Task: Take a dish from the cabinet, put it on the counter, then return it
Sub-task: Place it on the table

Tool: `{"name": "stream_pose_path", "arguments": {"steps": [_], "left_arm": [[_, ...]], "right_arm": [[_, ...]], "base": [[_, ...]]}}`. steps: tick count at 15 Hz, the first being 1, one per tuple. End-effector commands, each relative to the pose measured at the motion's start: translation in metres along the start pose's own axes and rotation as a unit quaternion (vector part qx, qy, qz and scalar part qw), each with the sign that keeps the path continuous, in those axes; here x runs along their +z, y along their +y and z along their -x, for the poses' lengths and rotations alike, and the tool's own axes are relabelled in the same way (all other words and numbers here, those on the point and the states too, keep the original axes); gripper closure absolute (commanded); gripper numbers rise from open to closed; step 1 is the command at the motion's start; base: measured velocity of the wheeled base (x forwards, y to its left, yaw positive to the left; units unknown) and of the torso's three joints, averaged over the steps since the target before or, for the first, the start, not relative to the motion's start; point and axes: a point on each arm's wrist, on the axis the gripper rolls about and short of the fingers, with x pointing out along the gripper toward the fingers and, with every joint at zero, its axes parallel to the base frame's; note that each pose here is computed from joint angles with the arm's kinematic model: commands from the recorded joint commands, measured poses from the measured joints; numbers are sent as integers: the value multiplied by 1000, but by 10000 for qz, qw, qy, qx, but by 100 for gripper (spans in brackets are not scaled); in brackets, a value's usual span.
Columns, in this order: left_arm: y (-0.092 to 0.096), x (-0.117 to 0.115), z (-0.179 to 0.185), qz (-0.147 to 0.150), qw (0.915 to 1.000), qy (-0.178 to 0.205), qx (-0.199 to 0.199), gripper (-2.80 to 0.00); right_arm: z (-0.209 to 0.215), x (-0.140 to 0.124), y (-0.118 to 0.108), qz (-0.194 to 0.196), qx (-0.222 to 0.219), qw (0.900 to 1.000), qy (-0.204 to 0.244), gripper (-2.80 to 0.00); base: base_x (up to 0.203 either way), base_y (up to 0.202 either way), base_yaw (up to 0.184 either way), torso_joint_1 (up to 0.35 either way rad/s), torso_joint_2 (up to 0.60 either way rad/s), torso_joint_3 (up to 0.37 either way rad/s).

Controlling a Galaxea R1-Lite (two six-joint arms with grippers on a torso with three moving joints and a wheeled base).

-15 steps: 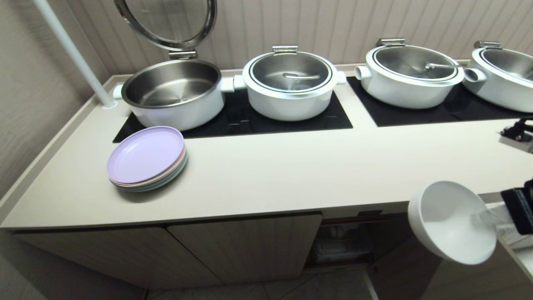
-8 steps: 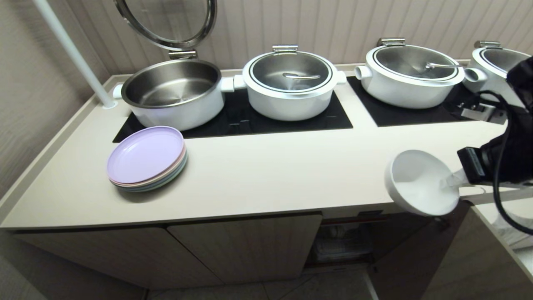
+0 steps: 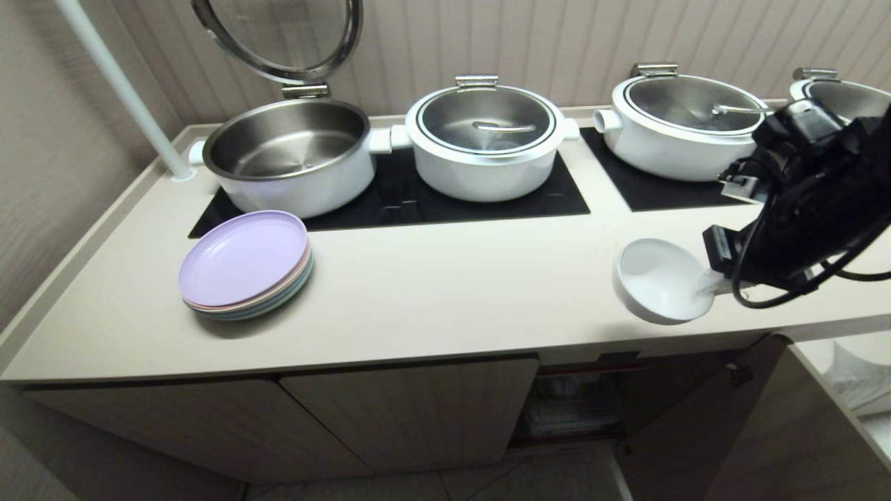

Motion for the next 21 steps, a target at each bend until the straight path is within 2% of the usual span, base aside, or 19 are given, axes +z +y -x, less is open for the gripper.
{"name": "stream_pose_path", "arguments": {"steps": [1,3,8,16,21], "left_arm": [[0,0,0,2,10000,-2,2,0],[0,0,0,2,10000,-2,2,0],[0,0,0,2,10000,-2,2,0],[0,0,0,2,10000,-2,2,0],[0,0,0,2,10000,-2,2,0]], "right_arm": [[-22,14,-6,-133,-180,9994,280,0],[-26,17,-9,-8,-432,9978,494,0],[-33,31,-14,334,-501,9973,415,0],[-49,39,-14,289,-454,9982,269,0],[-54,40,-15,16,-472,9984,309,0]], "base": [[0,0,0,0,0,0],[0,0,0,0,0,0],[0,0,0,0,0,0],[0,0,0,0,0,0],[0,0,0,0,0,0]]}}
